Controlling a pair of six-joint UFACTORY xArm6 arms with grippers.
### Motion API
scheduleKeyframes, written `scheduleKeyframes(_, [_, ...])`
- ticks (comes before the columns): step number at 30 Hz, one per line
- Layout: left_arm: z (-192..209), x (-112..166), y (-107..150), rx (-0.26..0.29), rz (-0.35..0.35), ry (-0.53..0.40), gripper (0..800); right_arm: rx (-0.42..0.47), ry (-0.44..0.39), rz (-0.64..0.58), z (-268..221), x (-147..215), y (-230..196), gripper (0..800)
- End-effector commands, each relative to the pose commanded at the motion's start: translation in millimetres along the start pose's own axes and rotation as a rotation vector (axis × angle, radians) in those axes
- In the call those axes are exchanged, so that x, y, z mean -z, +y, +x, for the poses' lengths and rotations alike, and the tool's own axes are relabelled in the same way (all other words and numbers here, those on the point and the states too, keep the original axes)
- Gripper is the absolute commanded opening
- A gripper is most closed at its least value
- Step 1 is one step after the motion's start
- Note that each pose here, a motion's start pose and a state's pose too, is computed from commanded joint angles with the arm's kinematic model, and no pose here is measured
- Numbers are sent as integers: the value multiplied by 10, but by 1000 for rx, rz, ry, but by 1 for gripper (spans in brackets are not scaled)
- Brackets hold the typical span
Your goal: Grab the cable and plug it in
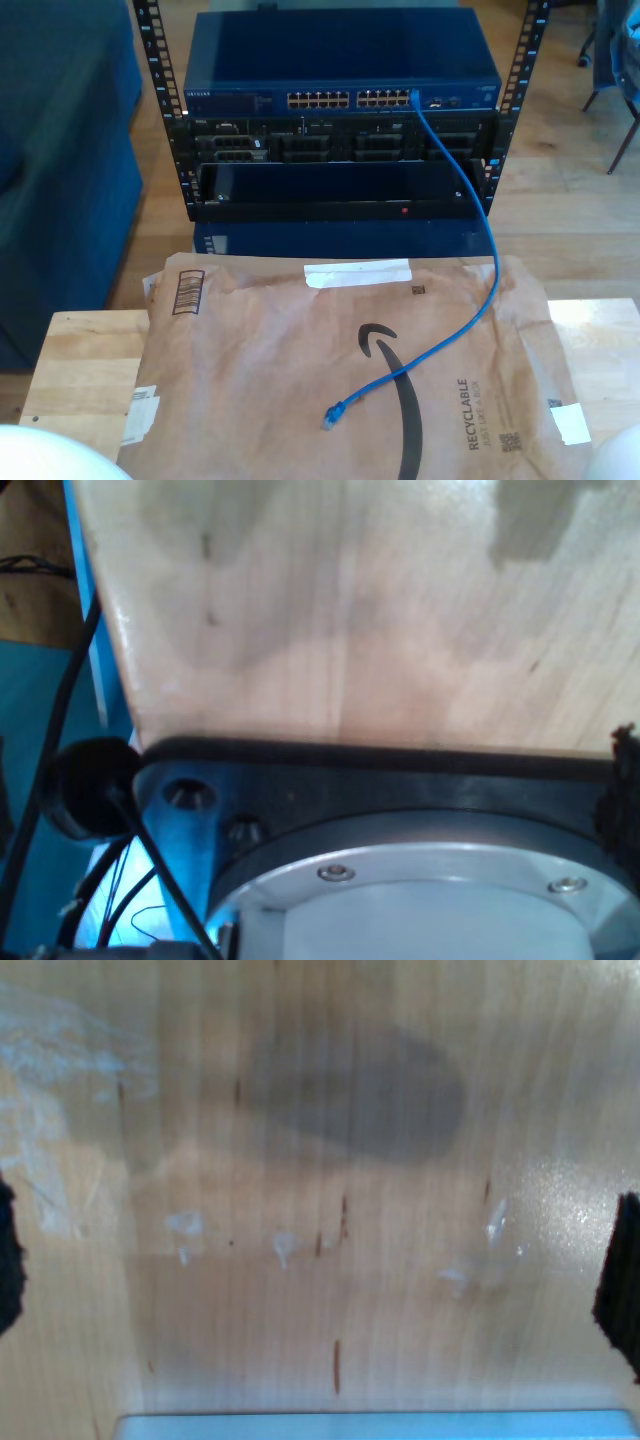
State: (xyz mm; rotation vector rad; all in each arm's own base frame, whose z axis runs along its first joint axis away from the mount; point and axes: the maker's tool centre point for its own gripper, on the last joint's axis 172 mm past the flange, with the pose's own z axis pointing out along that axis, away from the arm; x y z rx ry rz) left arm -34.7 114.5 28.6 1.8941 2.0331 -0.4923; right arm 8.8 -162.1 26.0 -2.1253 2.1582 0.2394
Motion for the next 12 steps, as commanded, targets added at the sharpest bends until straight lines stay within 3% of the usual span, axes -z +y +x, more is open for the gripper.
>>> scheduleKeyframes(12, [-8,-2,0,0,0,-3,800,0,0,0,0,0,0,798])
